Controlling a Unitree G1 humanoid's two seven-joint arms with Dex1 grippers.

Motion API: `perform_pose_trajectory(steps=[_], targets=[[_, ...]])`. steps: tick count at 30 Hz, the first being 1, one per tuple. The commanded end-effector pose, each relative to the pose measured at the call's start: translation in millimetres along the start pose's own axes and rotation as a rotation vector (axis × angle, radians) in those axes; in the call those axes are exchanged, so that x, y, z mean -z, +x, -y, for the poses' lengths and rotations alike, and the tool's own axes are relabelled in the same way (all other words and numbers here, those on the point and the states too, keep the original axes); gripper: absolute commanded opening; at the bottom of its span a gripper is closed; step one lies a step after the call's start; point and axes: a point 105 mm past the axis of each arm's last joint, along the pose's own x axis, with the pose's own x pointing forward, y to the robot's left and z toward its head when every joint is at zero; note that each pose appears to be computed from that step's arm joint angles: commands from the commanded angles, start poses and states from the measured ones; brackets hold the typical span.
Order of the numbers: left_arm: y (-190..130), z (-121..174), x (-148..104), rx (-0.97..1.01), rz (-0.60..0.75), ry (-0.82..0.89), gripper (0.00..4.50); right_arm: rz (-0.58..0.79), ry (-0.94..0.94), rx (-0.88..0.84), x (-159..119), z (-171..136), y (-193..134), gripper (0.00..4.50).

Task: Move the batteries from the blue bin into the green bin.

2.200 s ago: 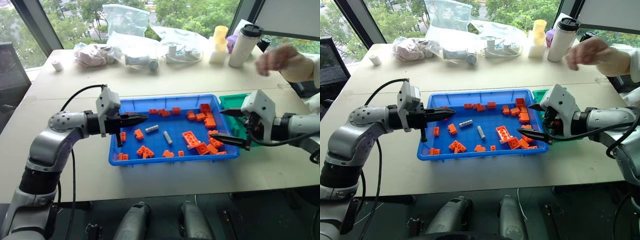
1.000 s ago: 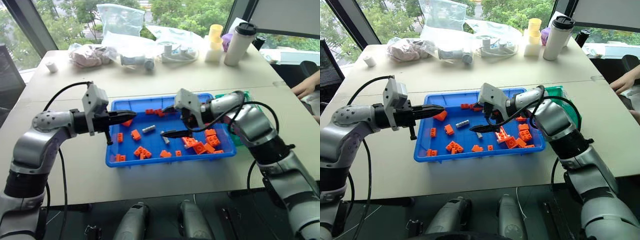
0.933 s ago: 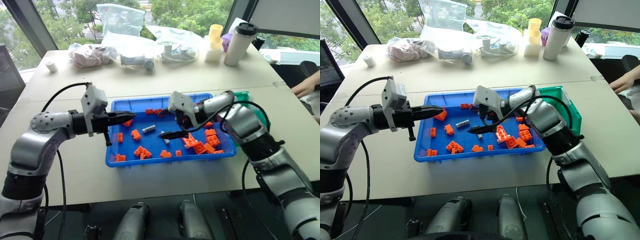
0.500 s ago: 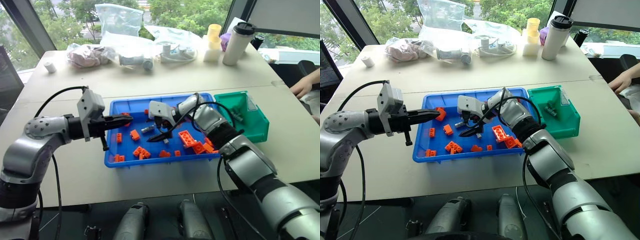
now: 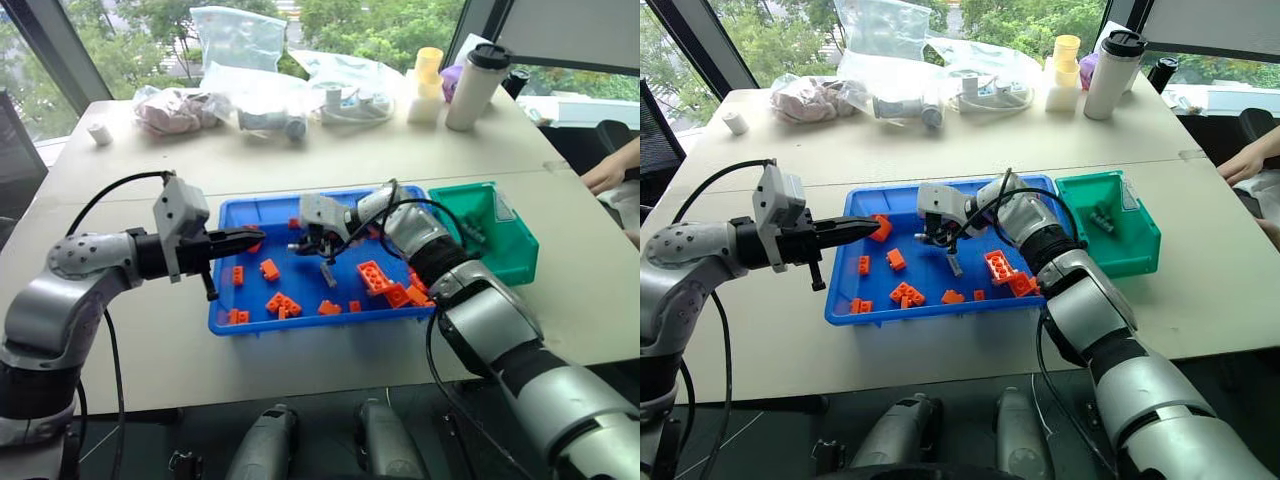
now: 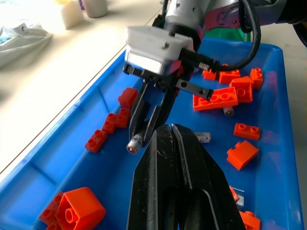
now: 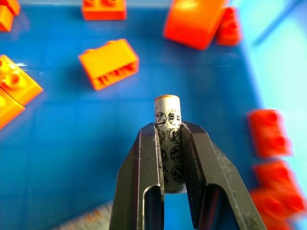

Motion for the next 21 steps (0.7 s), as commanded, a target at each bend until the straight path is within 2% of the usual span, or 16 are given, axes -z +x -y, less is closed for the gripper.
perform_pose_trajectory(steps=[1, 4, 8, 12, 15, 18, 21], targets=[[8.1, 4.4, -7.2, 0.035, 0.039, 0.030, 0.00, 0.087, -0.032, 0.249, -24.1, 19.4, -68.1, 0.03], [14.9, 6.7, -6.2, 0.061, 0.051, 0.024, 0.00, 0.054, 0.066, 0.438, -12.6, 19.9, -124.4, 0.03], [22.4, 8.4, -6.2, 0.093, 0.064, 0.020, 0.00, -0.053, 0.168, 0.610, 13.7, 10.6, -173.1, 0.03], [30.5, 9.2, -5.4, 0.137, 0.065, 0.026, 0.00, -0.146, 0.287, 0.694, 44.1, -11.5, -201.5, 0.03], [35.4, 7.8, -6.0, 0.160, 0.071, 0.036, 0.00, -0.200, 0.324, 0.689, 59.7, -28.6, -201.4, 0.03], [39.7, 5.8, -9.0, 0.176, 0.081, 0.047, 0.00, -0.226, 0.351, 0.729, 67.9, -32.0, -204.7, 0.03], [41.2, 4.7, -9.1, 0.182, 0.083, 0.052, 0.00, -0.220, 0.354, 0.745, 66.2, -31.4, -207.2, 1.50]])
